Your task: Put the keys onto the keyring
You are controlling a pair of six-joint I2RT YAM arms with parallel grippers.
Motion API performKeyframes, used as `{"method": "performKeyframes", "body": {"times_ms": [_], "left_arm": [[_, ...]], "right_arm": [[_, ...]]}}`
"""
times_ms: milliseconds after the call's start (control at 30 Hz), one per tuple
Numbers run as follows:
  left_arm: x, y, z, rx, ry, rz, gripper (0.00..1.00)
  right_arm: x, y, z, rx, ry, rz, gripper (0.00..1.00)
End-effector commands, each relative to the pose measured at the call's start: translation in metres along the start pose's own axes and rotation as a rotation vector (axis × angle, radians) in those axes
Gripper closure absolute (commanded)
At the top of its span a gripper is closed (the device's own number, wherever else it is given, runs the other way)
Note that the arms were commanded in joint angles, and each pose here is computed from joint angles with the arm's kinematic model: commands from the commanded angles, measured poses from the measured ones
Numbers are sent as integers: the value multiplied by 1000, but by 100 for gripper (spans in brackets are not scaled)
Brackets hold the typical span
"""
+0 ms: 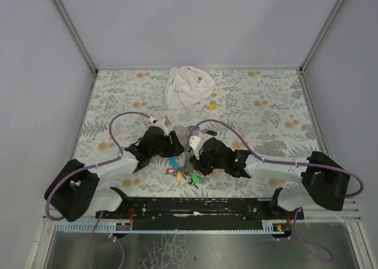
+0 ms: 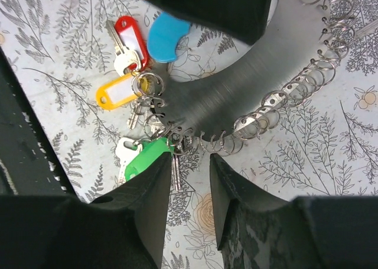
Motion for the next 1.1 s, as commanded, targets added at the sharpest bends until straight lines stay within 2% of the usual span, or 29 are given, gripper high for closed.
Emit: {"method": "performKeyframes", "body": {"times_ms": [0,500,1067], "left_arm": [[5,9,10,33,-80,-5,47],[-3,8,2,-39,9,36,46],[-8,8,-8,-66,77,48,47]], "right_arm": [[7,-6,-7,-22,38,85,62],[2,-5,-24,11,103,91,67],[7,2,-28,83,97,68,63]]}}
Point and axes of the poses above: each gripper's point midway between its finger pads, its own z axis back along the fingers, its own y axis along the line the jaws close on, x = y × z, the point moved 9 cm from there along z, back along the fingers, and after that the axes turned 1 degree about z, right-handed, at the moved point
